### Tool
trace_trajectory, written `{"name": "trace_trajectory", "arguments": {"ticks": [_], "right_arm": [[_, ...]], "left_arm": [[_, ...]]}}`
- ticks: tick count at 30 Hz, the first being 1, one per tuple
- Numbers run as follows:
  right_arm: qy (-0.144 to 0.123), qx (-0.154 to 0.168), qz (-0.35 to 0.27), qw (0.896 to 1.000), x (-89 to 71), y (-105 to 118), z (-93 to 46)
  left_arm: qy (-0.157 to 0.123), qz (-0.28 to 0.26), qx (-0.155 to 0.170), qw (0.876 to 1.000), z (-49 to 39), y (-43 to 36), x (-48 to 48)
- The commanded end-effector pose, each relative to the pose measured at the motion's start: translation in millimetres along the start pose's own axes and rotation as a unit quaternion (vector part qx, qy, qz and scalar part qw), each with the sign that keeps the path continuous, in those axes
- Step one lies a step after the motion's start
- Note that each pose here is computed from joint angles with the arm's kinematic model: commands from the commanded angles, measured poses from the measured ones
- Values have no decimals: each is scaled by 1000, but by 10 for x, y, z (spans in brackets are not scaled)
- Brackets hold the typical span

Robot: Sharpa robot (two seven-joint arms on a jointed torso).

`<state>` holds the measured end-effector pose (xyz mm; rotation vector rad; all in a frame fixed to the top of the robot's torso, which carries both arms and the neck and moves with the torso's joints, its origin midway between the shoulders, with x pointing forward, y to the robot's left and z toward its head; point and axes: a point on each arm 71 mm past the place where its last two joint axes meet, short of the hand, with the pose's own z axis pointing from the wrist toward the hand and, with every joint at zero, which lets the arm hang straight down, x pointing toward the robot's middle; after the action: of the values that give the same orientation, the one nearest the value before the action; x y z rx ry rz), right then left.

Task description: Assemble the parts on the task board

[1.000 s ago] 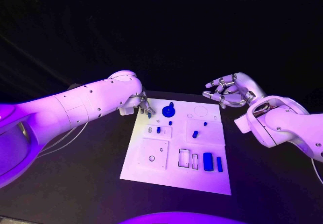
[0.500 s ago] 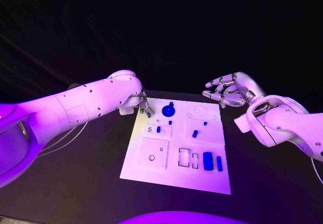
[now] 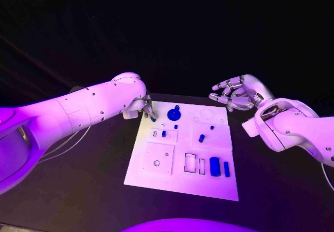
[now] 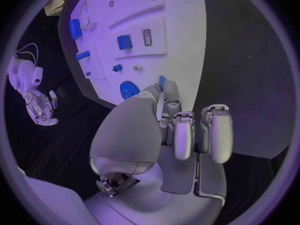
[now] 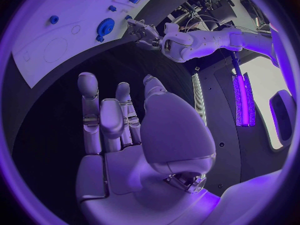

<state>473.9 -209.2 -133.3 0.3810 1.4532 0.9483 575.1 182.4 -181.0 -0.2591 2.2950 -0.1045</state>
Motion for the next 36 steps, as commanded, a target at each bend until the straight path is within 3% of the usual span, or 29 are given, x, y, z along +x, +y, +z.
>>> {"name": "trace_trajectory", "arguments": {"ticks": [1,8,13,26,36], "right_arm": [[6,-6,-1,1000,15,11,-1],[5,-7,-2,1000,11,9,-3],[4,-7,-2,1000,6,6,-5],[2,-4,0,1000,-8,-9,-15],[2,-4,0,1000,-12,-14,-21]], "left_arm": [[8,-11,12,1000,-7,-18,17],[21,-39,21,999,-40,21,41],[24,-72,34,997,-123,77,68],[-21,-69,73,995,-399,144,132],[-46,-54,85,994,-467,185,226]]}}
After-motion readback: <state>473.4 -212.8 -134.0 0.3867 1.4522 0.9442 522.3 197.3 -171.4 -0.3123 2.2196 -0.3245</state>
